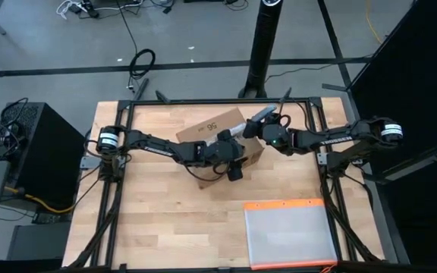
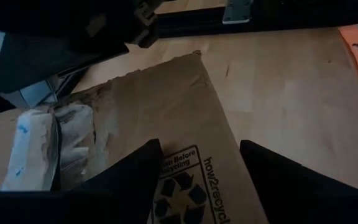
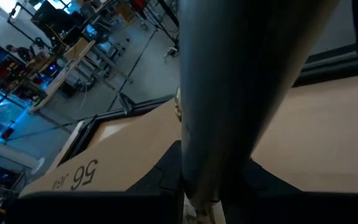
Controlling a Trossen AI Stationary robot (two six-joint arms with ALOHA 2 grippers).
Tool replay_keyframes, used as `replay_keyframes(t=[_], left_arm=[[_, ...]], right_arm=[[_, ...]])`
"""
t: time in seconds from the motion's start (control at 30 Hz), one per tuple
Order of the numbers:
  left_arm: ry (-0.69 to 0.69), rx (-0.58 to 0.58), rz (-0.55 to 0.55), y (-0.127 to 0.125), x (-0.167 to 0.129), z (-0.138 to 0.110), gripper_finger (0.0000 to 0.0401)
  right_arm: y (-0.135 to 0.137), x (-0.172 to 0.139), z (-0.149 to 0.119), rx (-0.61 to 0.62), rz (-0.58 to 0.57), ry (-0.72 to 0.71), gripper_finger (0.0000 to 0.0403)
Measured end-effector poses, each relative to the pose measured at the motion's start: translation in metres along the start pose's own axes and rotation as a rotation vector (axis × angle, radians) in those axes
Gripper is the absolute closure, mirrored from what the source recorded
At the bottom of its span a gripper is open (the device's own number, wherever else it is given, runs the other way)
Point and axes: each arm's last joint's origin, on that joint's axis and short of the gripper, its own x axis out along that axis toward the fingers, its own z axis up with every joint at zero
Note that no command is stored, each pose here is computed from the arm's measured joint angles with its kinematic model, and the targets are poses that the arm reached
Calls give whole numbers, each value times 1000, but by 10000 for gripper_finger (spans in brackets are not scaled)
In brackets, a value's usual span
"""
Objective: Unpack boxes
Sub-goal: Open the cardboard box using the cutter
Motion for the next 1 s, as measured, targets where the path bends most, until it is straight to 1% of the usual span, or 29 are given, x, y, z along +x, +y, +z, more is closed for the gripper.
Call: replay_keyframes(t=[0.17, 0.27, 0.37, 0.63, 1.0], left_arm=[[-1, 16, -5, 0, 1, -1, 188], [1, 17, 2, 1, 2, -1, 188], [0, 15, 18, 2, 2, -1, 188], [-2, -7, 28, 4, 3, -1, 188], [7, -8, 23, 3, 3, -2, 188]], right_arm=[[-2, -7, 1, 7, -1, 47, 362], [-8, -17, 12, -2, -2, 108, 362], [-13, -21, 20, 7, -6, 141, 362], [-16, -16, 24, 56, 13, 199, 362], [-26, -9, 45, 45, 55, 364, 362]])
